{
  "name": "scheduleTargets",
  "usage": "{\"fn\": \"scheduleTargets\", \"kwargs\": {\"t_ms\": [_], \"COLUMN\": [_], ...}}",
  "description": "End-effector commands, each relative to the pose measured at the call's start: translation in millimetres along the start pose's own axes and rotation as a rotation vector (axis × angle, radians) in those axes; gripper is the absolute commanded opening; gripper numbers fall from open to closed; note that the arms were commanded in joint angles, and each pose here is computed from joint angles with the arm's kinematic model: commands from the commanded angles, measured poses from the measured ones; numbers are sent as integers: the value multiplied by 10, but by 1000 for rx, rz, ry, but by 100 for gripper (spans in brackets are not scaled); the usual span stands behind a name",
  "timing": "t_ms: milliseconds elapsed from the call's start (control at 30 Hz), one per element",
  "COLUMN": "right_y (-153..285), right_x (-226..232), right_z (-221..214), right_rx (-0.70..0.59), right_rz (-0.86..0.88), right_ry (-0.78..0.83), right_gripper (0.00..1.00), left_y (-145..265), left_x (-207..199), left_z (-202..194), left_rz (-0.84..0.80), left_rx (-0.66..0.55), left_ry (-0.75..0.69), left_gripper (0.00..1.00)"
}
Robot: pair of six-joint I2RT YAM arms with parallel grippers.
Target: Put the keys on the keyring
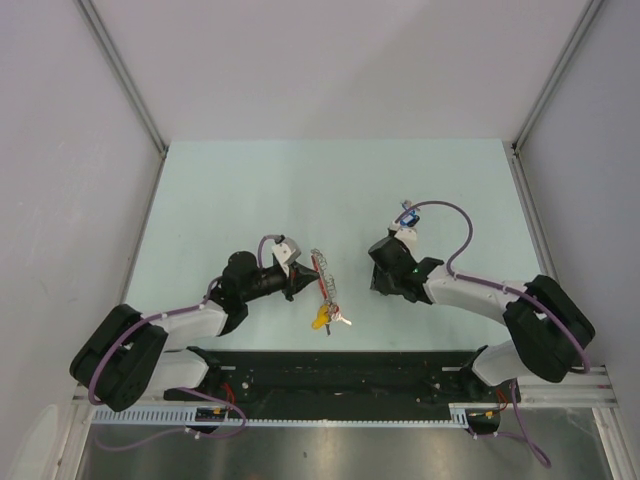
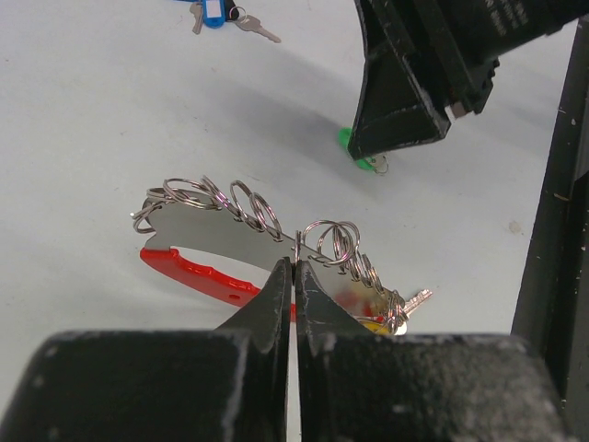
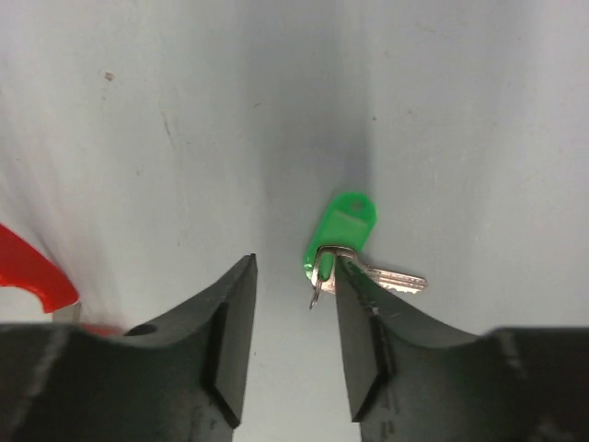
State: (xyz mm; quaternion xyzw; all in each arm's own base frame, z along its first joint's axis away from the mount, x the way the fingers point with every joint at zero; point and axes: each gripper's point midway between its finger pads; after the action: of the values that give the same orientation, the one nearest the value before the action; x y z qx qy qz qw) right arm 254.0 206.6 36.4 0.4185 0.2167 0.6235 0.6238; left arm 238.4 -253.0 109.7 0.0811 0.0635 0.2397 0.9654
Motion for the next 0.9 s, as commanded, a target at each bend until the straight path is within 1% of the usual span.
{"fn": "scheduleTargets", "kwargs": {"t_ms": [0, 33, 67, 133, 167, 233, 267, 367, 400, 533, 733, 867], "right_y": [168, 168, 172, 153, 146, 122, 124, 94, 76, 33, 51, 129], "right_x": [-37, -69, -65, -163, -166, -247, -213, -228, -264, -294, -144, 90], "right_z": [246, 258, 234, 268, 212, 235, 196, 106, 59, -37, -210, -277], "right_rx": [-13, -1, 25, 37, 65, 80, 104, 148, 160, 193, 261, 278], "right_rz": [42, 48, 70, 69, 95, 103, 142, 177, 172, 191, 278, 371], "right_ry": [6, 33, 39, 42, 42, 7, 2, -16, -19, -37, -30, 0], "right_gripper": [51, 54, 55, 56, 57, 57, 60, 61, 63, 64, 65, 65], "left_y": [-28, -29, -30, -27, -27, -22, -17, -12, -13, -15, -15, -23], "left_x": [41, 30, 34, 27, 24, 21, 18, 13, 17, 13, 13, 19], "left_z": [251, 251, 261, 271, 268, 275, 274, 286, 282, 280, 277, 260], "left_rz": [1, -4, -4, -7, -9, -8, -8, -10, -8, -11, -11, -12], "left_rx": [-59, -59, -62, -65, -63, -66, -66, -69, -67, -66, -65, -59], "left_ry": [-54, -55, -56, -56, -55, -57, -57, -59, -61, -59, -59, -59], "left_gripper": [2, 2, 2, 2, 2, 3, 3, 2, 2, 2, 2, 2]}}
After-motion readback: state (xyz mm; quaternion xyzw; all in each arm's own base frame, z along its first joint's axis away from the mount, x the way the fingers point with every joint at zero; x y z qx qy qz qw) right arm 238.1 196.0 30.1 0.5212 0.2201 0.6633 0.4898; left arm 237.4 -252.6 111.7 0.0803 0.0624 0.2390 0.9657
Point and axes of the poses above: each gripper's point midway between its finger pads, its own y axis back along the fingers, its own x axis along the line the jaws close on, z = x × y, and after that the axes turned 4 degrees about -y, right-handed
